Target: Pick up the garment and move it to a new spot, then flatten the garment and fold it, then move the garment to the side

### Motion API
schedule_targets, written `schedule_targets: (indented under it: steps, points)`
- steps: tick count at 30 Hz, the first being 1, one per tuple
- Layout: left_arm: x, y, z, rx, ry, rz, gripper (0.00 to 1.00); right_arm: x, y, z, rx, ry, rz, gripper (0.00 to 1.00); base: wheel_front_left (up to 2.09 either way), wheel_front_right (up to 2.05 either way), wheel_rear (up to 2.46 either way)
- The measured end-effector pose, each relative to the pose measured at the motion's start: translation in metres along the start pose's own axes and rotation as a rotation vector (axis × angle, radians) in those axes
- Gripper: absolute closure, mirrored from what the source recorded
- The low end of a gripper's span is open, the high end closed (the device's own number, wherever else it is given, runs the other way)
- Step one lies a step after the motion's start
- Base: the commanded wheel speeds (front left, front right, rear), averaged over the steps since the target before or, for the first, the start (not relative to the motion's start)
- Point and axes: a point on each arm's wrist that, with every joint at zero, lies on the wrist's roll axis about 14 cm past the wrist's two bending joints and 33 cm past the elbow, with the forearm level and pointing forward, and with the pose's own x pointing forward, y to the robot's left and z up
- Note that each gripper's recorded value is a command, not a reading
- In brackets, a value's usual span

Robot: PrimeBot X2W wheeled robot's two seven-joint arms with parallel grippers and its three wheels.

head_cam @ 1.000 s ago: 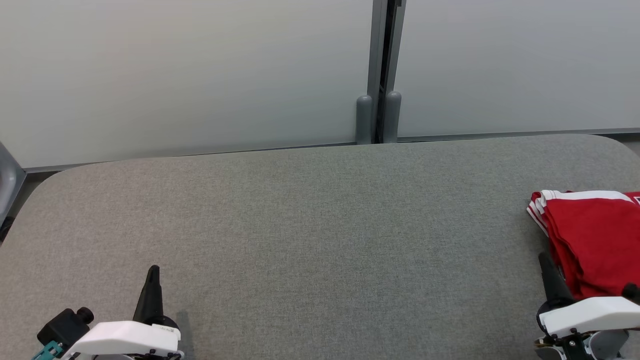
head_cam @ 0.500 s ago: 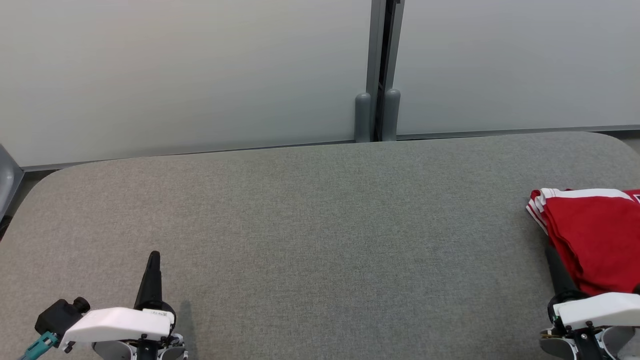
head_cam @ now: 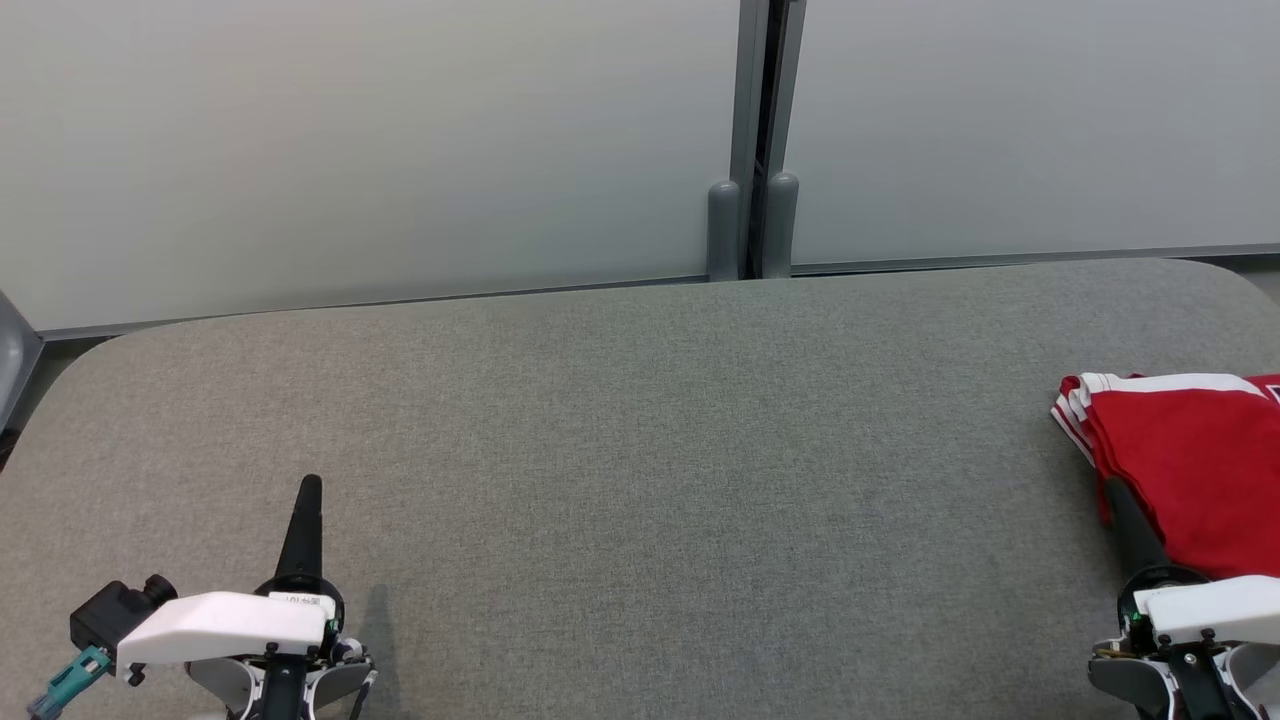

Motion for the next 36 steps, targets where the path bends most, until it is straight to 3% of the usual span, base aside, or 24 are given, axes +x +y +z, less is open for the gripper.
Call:
schedule_targets:
  steps: [36]
  points:
    - [0.017,-0.025,-0.002,-0.271,0.037,-0.074,1.00,0.007,0.008,0.018,0.280,-0.042,0.049,1.00,0.00,0.00,0.00]
